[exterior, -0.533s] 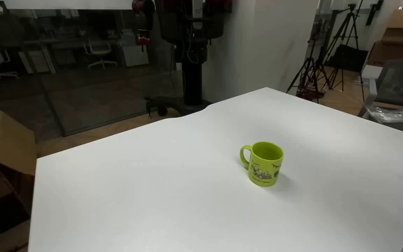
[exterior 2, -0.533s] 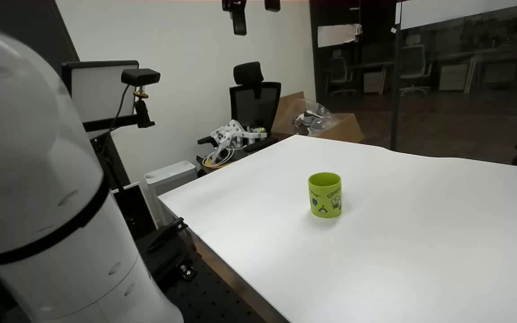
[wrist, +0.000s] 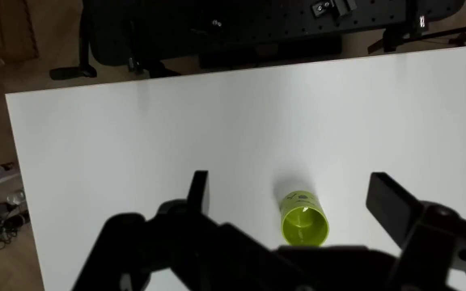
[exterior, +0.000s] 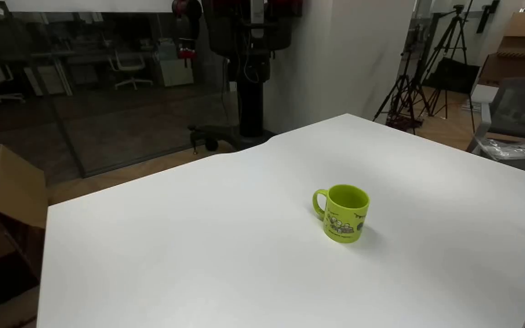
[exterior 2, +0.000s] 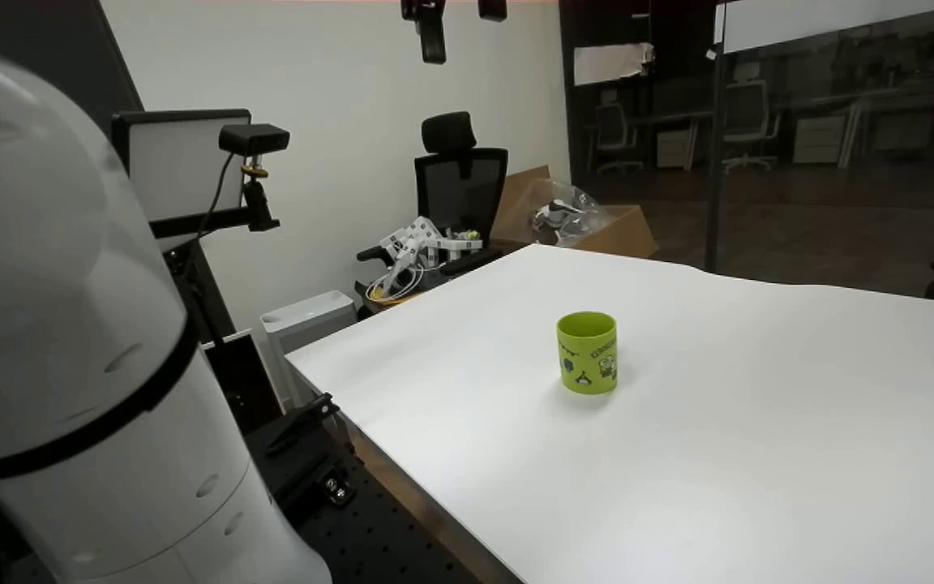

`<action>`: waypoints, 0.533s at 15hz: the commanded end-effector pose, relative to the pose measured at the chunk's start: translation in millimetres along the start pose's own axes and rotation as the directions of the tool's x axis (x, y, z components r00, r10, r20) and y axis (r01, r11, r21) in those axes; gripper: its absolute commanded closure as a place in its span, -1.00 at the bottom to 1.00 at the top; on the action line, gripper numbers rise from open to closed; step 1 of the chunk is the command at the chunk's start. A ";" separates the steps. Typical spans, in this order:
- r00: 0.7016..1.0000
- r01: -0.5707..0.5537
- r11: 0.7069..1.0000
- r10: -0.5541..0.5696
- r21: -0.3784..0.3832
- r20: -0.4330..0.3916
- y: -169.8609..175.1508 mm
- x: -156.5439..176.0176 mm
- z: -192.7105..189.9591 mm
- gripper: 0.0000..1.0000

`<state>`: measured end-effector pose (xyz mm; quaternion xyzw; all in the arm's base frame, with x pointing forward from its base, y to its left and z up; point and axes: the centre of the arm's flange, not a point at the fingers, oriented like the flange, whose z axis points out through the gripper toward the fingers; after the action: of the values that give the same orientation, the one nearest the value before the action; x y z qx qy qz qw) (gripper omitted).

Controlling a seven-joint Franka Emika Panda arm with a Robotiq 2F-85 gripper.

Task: Move the yellow mug backwards

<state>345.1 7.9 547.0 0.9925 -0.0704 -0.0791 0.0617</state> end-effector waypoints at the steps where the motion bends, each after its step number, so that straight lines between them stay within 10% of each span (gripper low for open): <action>1: 1.000 0.000 1.000 0.000 0.000 0.000 0.0 0.0 0.0 -1.00; 8: 0.995 -0.066 0.998 0.067 0.018 -0.071 0.0 10.0 1.0 -1.00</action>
<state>345.9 7.8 546.5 0.9926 -0.0715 -0.0770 0.0613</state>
